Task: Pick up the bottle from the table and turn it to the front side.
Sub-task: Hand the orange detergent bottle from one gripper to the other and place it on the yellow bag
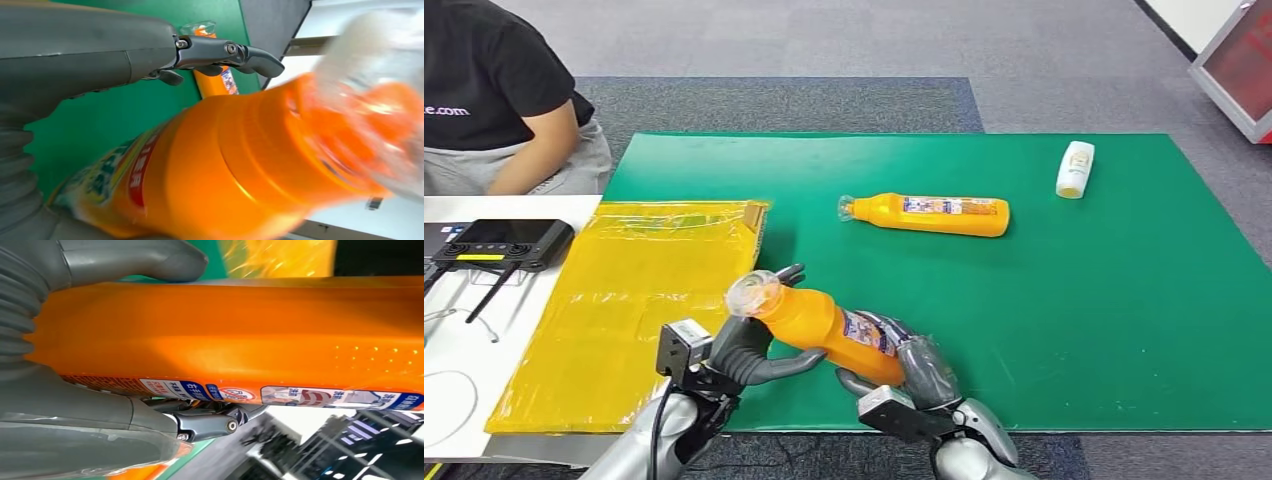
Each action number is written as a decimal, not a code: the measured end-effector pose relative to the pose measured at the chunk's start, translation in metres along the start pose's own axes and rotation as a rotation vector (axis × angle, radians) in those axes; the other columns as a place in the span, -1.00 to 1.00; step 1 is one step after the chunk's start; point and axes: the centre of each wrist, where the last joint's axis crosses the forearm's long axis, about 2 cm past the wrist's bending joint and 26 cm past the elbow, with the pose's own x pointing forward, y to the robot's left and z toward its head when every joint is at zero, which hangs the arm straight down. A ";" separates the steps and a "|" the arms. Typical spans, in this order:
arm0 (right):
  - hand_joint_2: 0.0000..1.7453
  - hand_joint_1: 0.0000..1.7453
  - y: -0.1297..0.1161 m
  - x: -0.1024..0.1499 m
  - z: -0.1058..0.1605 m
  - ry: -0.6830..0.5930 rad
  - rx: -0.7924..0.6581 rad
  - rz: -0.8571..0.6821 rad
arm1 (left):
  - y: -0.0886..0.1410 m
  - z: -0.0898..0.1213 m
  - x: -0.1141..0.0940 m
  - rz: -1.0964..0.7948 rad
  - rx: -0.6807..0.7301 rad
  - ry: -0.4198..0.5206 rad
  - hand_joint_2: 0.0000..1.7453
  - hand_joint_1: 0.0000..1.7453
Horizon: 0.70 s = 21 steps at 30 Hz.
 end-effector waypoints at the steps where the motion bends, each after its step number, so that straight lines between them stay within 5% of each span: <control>1: 1.00 1.00 0.000 0.003 -0.002 -0.011 0.001 -0.004 | 0.001 -0.001 0.000 0.003 0.003 -0.003 1.00 -1.00; 21: 1.00 1.00 -0.019 0.030 -0.042 -0.161 -0.042 -0.027 | 0.004 -0.034 0.013 0.030 -0.064 -0.065 1.00 -1.00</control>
